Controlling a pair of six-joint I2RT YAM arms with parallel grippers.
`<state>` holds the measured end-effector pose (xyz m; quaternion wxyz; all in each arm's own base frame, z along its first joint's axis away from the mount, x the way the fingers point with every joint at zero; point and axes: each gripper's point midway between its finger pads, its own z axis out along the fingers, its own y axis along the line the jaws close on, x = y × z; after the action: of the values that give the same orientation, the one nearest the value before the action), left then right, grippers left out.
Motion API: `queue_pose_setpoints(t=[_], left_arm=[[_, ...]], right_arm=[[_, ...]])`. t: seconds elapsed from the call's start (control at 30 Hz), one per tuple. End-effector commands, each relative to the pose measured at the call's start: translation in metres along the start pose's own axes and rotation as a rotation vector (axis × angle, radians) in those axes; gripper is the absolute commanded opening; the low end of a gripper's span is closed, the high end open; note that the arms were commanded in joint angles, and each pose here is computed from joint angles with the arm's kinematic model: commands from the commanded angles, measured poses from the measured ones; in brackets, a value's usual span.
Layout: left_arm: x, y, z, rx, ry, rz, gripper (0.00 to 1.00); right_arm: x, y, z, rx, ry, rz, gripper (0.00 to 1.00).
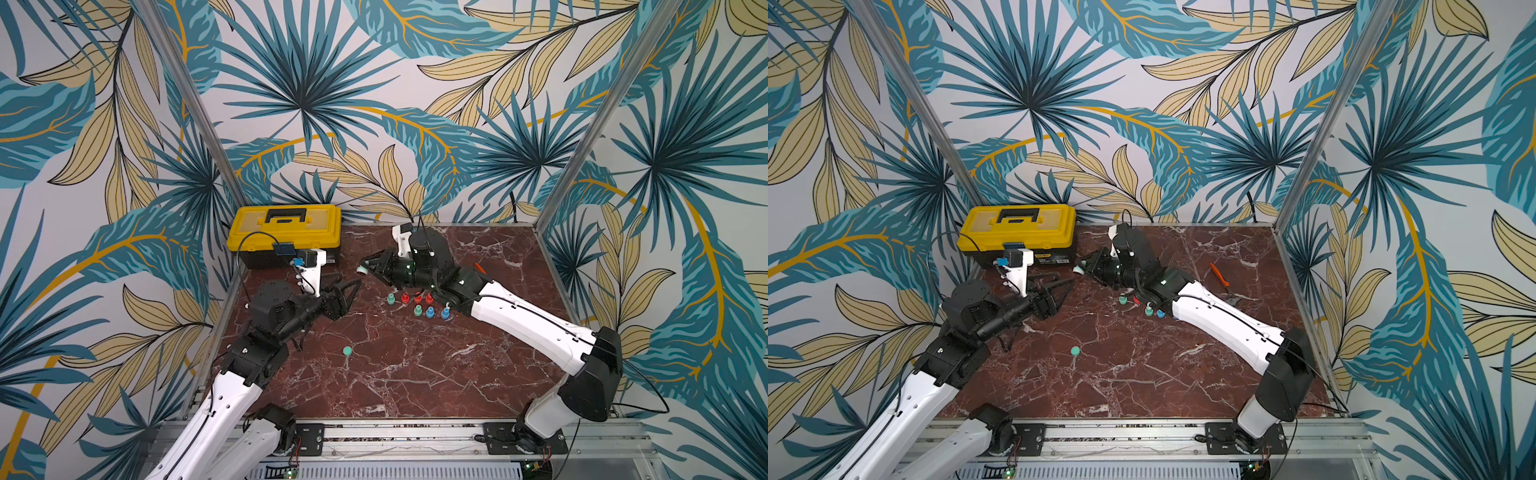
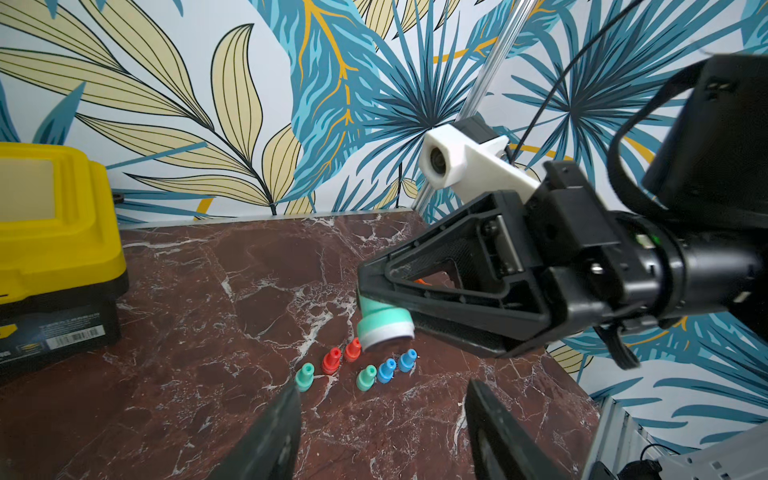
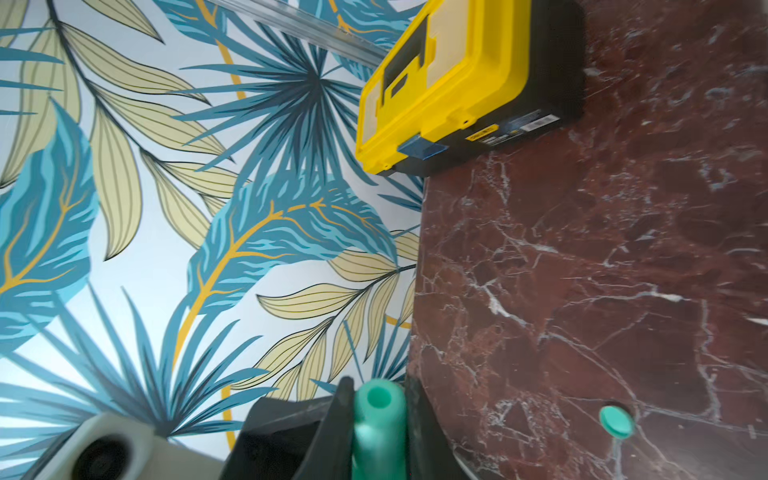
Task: Close the stamp cap
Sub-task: Pick up the stamp from the center of the board.
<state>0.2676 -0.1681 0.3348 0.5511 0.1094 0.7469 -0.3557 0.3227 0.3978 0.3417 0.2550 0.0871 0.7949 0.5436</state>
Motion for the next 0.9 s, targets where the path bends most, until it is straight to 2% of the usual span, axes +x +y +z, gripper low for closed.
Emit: queue_pose_setpoints(t=[0.0, 0.2, 0.47, 0.87], left_arm=[[-0.022, -0.008, 0.003, 0.009, -0.052, 0.016, 0.64], [-0.031, -0.014, 0.011, 0.021, -0.056, 0.024, 0.63], [-0.036, -0.014, 0.021, 0.02, -0.05, 0.022, 0.56], [-0.032, -0.008, 0.028, 0.002, -0.036, 0.027, 0.31]], right_arm=[[0.001, 0.026, -0.009, -0.101, -0.004, 0.028, 0.06], [0.005, 0.028, -0.01, -0.11, 0.008, 0.025, 0.06], [0.011, 0.028, -0.007, -0.13, 0.031, 0.042, 0.05], [0.016, 0.036, -0.016, -0.178, 0.048, 0.019, 0.02]])
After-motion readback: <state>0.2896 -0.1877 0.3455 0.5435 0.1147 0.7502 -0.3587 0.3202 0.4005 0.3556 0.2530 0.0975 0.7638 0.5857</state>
